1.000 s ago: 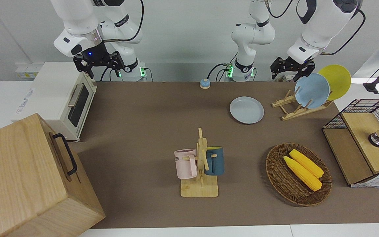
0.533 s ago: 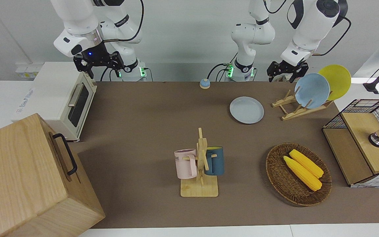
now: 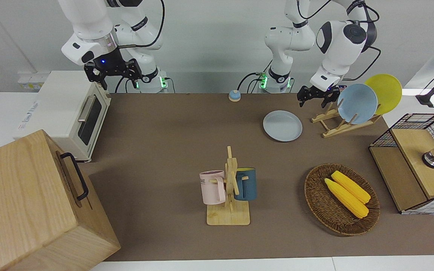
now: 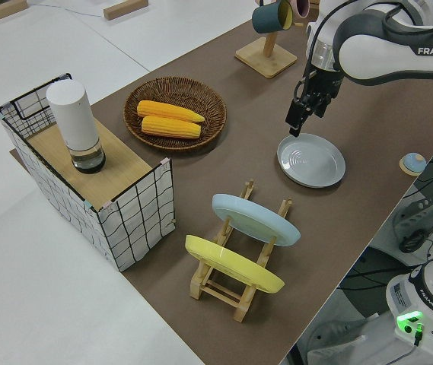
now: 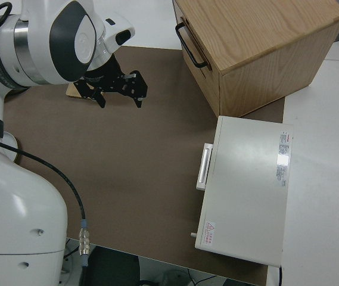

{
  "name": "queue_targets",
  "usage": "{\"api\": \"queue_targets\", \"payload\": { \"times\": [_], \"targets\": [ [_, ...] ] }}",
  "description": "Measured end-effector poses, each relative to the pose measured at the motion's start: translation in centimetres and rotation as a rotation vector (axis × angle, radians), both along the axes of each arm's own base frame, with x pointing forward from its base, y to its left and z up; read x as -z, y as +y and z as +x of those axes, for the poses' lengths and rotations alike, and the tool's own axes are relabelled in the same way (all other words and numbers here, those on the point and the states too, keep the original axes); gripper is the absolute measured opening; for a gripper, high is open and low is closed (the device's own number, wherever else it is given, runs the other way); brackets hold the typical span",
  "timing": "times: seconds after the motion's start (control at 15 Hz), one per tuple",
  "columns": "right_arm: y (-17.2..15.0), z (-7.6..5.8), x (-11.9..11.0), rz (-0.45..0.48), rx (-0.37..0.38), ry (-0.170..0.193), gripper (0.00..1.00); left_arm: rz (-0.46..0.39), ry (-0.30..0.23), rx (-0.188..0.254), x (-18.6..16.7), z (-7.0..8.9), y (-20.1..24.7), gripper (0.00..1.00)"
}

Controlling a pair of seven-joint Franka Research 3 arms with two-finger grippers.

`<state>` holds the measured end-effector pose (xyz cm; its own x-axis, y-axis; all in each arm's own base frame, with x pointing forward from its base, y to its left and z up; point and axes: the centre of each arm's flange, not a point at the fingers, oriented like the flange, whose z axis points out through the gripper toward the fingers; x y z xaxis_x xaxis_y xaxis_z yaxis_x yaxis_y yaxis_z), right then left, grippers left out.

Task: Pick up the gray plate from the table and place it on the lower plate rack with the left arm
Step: 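Move the left gripper toward the near rim of the gray plate, then close the left gripper on the gray plate's rim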

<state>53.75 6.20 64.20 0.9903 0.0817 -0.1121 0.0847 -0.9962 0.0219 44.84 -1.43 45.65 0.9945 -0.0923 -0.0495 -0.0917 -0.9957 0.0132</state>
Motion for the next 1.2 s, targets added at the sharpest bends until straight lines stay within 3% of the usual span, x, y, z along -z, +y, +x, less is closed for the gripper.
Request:
{"api": "queue_targets", "payload": {
  "times": [0.53, 1.2],
  "targets": [
    [0.0, 0.0, 0.0, 0.000, 0.000, 0.000, 0.99, -0.010, -0.036, -0.029, 7.4, -2.5, 0.9, 1.00],
    [0.0, 0.0, 0.0, 0.000, 0.000, 0.000, 0.99, -0.009, -0.064, -0.042, 12.1, -4.0, 1.2, 0.99]
  ]
}}
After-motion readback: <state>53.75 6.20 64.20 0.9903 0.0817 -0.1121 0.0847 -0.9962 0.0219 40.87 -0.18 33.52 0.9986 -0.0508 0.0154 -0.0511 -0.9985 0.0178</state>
